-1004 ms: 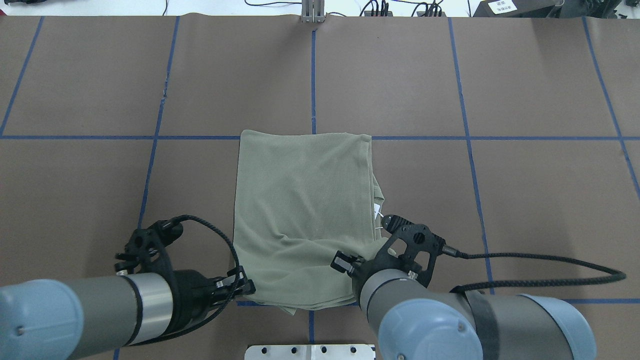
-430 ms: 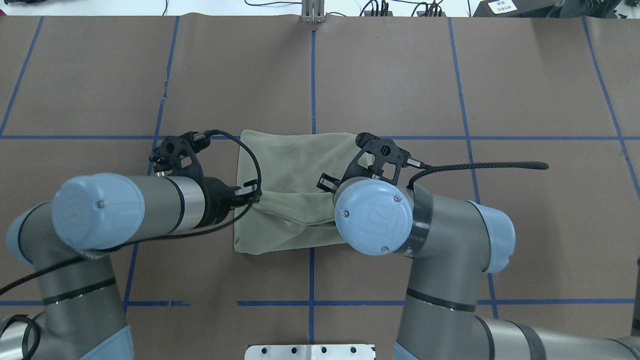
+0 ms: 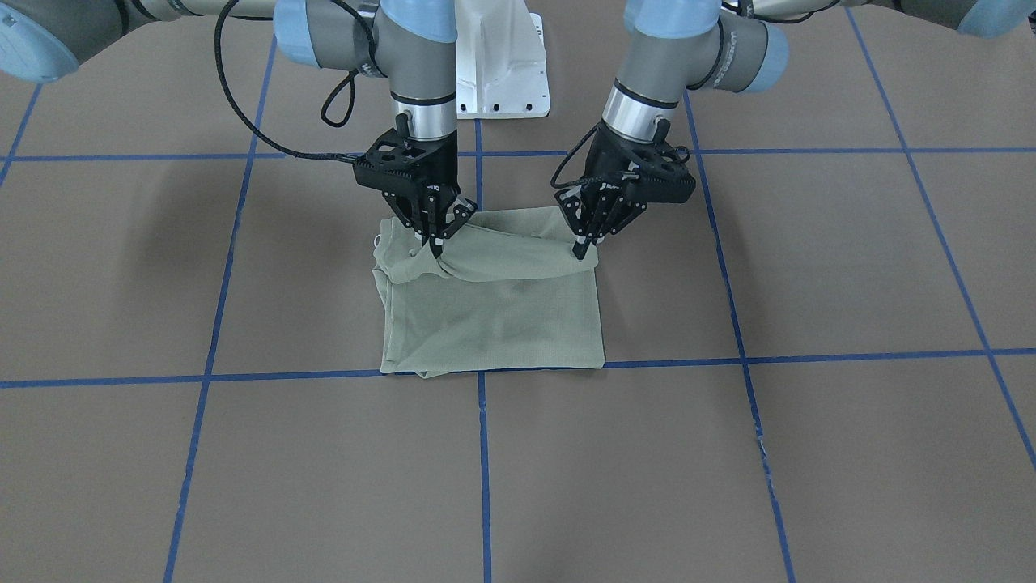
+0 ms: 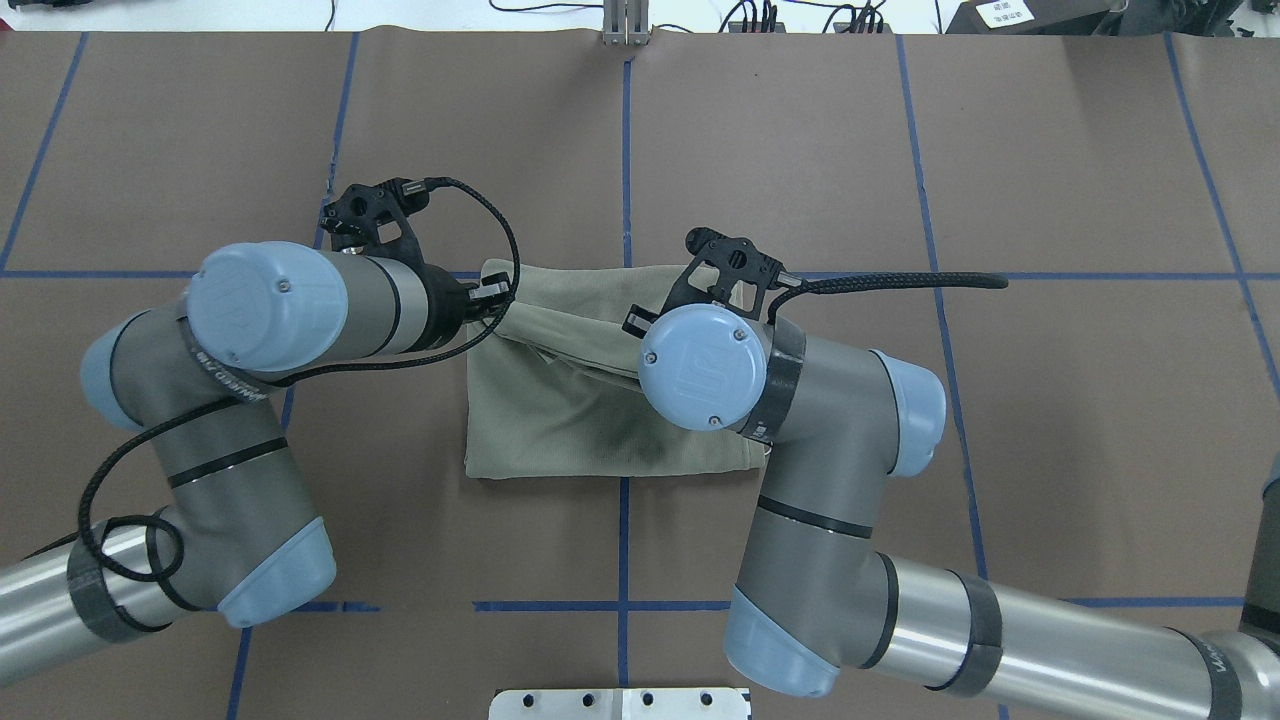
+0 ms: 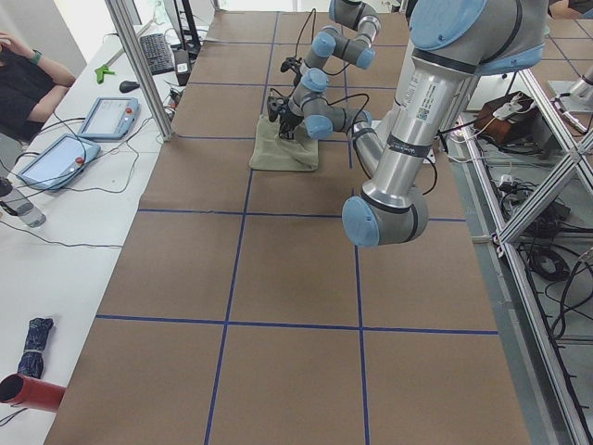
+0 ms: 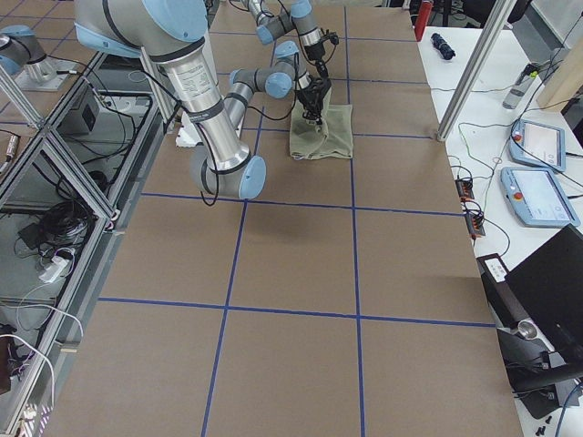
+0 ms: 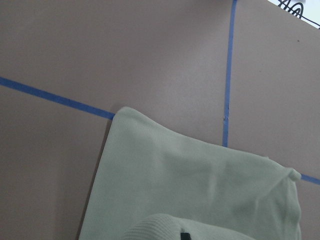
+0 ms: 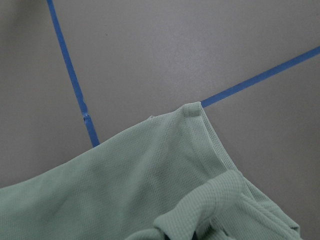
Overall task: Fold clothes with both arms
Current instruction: 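Lift the near edge with both grippers and fold it toward the far edge, then lay the folded edge down with both grippers and release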
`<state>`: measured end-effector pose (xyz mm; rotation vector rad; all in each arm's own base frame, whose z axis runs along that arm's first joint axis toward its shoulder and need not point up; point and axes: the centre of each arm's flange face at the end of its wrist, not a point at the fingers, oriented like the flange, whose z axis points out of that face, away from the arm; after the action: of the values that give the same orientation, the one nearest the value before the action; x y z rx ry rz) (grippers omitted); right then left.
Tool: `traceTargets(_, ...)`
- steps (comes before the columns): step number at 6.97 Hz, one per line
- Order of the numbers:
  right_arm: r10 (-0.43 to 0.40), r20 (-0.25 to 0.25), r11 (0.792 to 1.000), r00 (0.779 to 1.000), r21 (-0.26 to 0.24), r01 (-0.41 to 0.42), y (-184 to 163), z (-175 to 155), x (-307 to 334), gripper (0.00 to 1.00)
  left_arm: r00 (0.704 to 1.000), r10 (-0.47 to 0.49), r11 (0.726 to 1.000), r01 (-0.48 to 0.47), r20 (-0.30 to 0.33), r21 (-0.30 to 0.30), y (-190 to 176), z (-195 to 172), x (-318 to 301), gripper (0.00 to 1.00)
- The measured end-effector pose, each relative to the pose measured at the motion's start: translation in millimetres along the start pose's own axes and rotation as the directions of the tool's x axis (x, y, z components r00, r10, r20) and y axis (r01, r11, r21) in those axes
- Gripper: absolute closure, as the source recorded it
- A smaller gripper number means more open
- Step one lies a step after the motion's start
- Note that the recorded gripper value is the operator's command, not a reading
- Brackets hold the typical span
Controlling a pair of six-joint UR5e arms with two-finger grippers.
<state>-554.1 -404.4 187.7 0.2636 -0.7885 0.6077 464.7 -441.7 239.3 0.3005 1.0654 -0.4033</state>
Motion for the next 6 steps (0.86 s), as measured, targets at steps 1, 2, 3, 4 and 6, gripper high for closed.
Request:
traceTargets(1,0.000,-0.017,1.000,1.000,0.009,0.000,-3.7,11.6,-5.1,1.00,1.000,0.008,1.000,-0.008,0.011,0.009,-6.3,22.5,-4.8,1.00)
traceTargets(2,0.003,-0.033,1.000,0.999,0.018,-0.003,-8.5,21.1,-11.5,1.00,1.000,0.011,1.000,-0.011,0.018,0.015,-10.6,39.8,-7.2,1.00)
traceTargets(3,0.009,-0.044,1.000,0.999,0.022,-0.008,-13.6,28.3,-18.9,1.00,0.999,0.015,1.000,-0.015,0.030,0.018,-14.3,53.6,-6.2,1.00)
traceTargets(4,0.016,-0.047,1.000,0.999,0.022,-0.015,-17.6,37.0,-26.0,1.00,0.999,0.018,1.000,-0.019,0.039,0.019,-16.3,63.8,-5.5,1.00)
traceTargets(6,0.029,-0.040,0.999,0.999,0.029,-0.028,-25.2,60.0,-36.4,1.00,0.999,0.021,1.000,-0.022,0.046,0.019,-17.2,74.0,-7.9,1.00)
